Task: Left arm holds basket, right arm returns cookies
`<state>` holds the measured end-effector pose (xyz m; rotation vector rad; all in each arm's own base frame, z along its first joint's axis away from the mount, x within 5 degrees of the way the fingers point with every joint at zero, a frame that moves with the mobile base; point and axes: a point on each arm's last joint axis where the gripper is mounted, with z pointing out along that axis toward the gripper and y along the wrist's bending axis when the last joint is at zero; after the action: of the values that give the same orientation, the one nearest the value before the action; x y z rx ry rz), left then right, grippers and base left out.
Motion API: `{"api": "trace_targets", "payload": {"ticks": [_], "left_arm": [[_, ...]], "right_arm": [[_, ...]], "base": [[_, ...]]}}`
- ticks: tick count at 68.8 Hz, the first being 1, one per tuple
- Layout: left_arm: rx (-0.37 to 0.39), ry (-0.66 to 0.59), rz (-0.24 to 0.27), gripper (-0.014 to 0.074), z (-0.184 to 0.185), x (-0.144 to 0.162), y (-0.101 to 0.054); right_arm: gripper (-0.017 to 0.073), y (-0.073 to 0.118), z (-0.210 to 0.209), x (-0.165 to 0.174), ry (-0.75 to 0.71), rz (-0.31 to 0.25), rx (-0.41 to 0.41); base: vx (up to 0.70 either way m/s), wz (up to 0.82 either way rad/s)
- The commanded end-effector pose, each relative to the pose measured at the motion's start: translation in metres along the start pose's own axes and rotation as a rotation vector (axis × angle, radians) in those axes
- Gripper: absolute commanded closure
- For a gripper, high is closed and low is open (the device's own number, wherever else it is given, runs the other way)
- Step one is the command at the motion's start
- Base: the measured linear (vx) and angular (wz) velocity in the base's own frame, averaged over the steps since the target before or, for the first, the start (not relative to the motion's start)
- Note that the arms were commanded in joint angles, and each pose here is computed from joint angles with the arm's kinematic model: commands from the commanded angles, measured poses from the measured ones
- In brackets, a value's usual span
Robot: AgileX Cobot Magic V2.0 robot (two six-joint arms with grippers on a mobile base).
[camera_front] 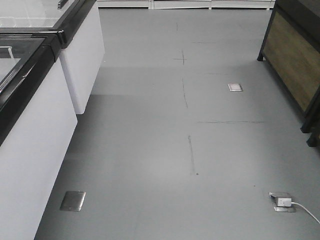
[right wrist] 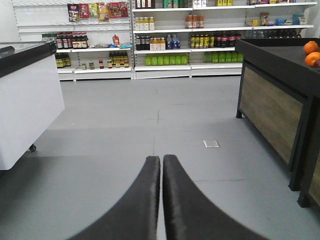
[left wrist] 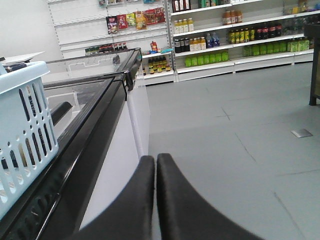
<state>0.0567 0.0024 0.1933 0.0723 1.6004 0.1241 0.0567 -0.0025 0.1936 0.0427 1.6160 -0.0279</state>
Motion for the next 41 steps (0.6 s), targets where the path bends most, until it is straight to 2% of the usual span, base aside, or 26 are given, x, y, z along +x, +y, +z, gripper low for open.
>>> {"api": "trace_targets", "payload": {"ticks": [1, 41], "left_arm": [[0.001, -0.114, -0.007, 0.0599, -0.0028, -0.0173, 0.0010], [0.001, -0.115, -0.007, 0.0599, -0.0028, -0.0174, 0.0010]], "right_arm": [[0.0563, -0.0003, -0.0010, -0.0062, -0.081, -0.008, 0.006], [0.0563, -0.0003, -0.0010, -0.0062, -0.081, -0.008, 0.006]], "base": [[0.00, 0.00], [0.00, 0.00]]}}
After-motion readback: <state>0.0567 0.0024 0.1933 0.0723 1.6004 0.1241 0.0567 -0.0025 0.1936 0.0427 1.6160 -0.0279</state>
